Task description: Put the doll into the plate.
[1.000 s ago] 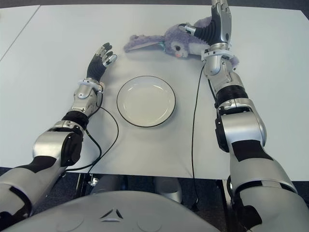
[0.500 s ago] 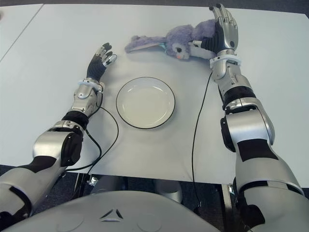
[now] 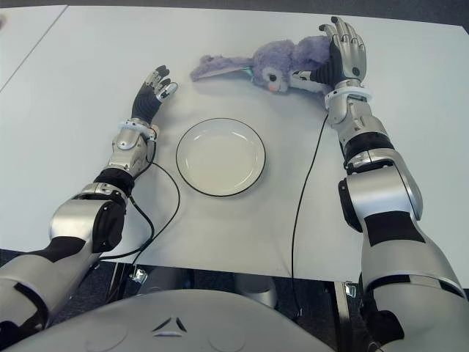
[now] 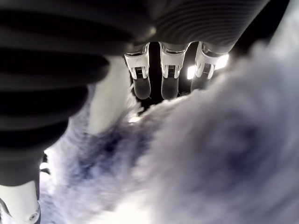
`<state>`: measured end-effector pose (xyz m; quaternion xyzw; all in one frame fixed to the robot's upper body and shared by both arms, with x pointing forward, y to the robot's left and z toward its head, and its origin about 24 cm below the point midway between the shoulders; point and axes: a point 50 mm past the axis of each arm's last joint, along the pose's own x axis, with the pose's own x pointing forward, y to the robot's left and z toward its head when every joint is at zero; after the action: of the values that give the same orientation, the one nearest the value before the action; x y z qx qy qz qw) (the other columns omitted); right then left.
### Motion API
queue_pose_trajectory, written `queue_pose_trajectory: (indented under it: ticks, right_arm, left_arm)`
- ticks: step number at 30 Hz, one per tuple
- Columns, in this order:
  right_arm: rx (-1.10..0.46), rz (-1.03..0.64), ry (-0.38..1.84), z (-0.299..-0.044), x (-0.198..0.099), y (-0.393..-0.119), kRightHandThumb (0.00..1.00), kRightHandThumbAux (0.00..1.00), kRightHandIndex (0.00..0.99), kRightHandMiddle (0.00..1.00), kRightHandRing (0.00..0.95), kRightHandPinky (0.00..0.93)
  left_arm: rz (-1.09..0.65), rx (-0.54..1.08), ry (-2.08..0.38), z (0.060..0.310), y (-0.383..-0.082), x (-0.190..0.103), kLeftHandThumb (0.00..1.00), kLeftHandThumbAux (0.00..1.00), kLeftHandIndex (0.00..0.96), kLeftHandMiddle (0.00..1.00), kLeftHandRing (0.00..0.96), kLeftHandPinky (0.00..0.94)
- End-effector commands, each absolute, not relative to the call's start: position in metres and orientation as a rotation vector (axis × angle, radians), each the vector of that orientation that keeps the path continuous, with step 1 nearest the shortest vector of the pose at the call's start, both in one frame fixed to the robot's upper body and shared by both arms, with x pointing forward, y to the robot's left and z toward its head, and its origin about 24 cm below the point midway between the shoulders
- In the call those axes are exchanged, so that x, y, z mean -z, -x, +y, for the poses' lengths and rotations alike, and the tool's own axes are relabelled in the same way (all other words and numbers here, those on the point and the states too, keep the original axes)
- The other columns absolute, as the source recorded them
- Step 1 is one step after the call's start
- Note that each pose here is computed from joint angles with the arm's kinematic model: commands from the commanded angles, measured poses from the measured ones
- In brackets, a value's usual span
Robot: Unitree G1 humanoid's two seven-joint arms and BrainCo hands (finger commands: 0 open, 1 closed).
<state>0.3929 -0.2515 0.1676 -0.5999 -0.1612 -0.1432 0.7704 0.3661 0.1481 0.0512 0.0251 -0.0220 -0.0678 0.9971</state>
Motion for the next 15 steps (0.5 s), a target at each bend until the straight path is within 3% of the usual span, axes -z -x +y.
queue_pose_trajectory:
  ticks: [1,15]
  right_arm:
    - [0.273,-0.243,1.386,-0.264,-0.155,-0.389,0.02,0.689,0.161,0.067,0.056,0.074]
    - [0.24,-0.154,1.449,-0.282,-0.139,-0.38,0.073,0.711,0.178,0.063,0.056,0.094]
  left_arm:
    - [0.536,0.095,-0.004,0.152,-0.276,0.078,0.0,0.513,0.0,0.047,0.024,0.005]
    - [0.54,0.093,-0.013,0.153,-0.276,0.078,0.0,0.496,0.0,0.042,0.022,0.009]
